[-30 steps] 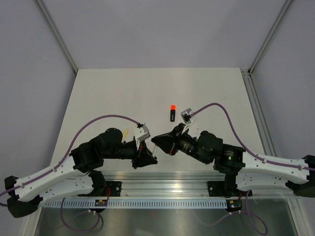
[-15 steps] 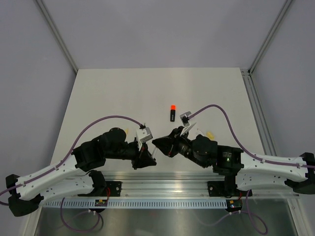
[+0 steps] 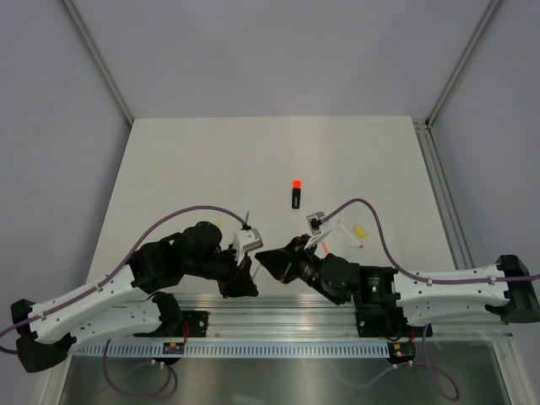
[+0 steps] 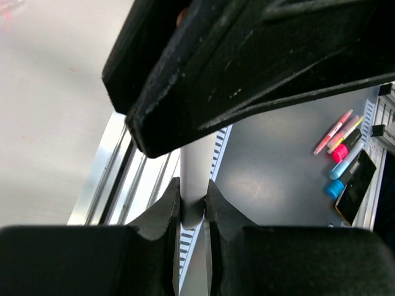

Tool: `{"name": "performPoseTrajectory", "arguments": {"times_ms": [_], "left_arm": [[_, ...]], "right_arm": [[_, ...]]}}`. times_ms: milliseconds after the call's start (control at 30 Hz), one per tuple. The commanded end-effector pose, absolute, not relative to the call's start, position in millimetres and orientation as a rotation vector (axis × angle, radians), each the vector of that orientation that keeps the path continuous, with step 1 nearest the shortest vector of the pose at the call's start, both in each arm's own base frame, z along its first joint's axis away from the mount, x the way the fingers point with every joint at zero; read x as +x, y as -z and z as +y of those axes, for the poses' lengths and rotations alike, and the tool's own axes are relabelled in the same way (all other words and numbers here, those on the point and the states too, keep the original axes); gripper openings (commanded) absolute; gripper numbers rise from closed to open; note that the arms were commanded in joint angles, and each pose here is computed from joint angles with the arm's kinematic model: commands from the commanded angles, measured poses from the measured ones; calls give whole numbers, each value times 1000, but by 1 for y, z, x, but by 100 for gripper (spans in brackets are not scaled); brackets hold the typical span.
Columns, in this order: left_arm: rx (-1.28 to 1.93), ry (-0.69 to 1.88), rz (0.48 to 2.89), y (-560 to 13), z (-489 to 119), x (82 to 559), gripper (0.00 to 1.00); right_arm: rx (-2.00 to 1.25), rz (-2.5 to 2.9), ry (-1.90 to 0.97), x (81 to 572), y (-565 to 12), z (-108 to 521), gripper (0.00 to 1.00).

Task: Insert the pens into the pen caps
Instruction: Press the pen cap onto the pen.

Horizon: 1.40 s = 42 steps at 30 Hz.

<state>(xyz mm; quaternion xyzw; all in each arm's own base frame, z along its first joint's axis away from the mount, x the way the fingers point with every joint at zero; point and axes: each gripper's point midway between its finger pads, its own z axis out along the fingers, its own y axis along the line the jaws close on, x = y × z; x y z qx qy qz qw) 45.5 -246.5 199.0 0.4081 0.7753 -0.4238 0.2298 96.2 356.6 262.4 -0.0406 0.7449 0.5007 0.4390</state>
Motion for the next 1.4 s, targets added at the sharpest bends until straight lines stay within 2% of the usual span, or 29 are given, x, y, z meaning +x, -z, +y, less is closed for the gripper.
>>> {"name": "performPoseTrajectory", "arguments": {"times_ms": [0, 400, 700, 933, 1200, 1233, 1267, 1300, 1367], "left_arm": [[721, 1242, 1394, -390, -283, 126, 0], [717, 1333, 1393, -389, -281, 132, 0], [678, 1451, 1399, -377, -275, 138, 0], [708, 1492, 1387, -374, -276, 120, 0], [669, 1481, 1351, -375, -264, 97, 0], [658, 1483, 1369, -366, -264, 97, 0], [651, 1489, 1347, -367, -259, 94, 0], [651, 1494, 1351, -363, -259, 92, 0], [646, 1516, 1350, -355, -257, 89, 0]], "right_arm": [[-569, 2259, -1252, -11, -140, 357, 0], [-663, 2288, -1234, -22, -114, 360, 0], [-691, 2091, -1416, -21, -136, 352, 0], [-678, 1904, -1453, 1, -196, 366, 0], [-647, 1795, -1337, 33, -275, 378, 0], [-588, 1779, -1312, 43, -291, 377, 2], [-548, 1782, -1289, 50, -298, 375, 10], [-523, 1812, -1243, 56, -297, 370, 26], [-447, 1792, -1211, 72, -322, 365, 36]]}}
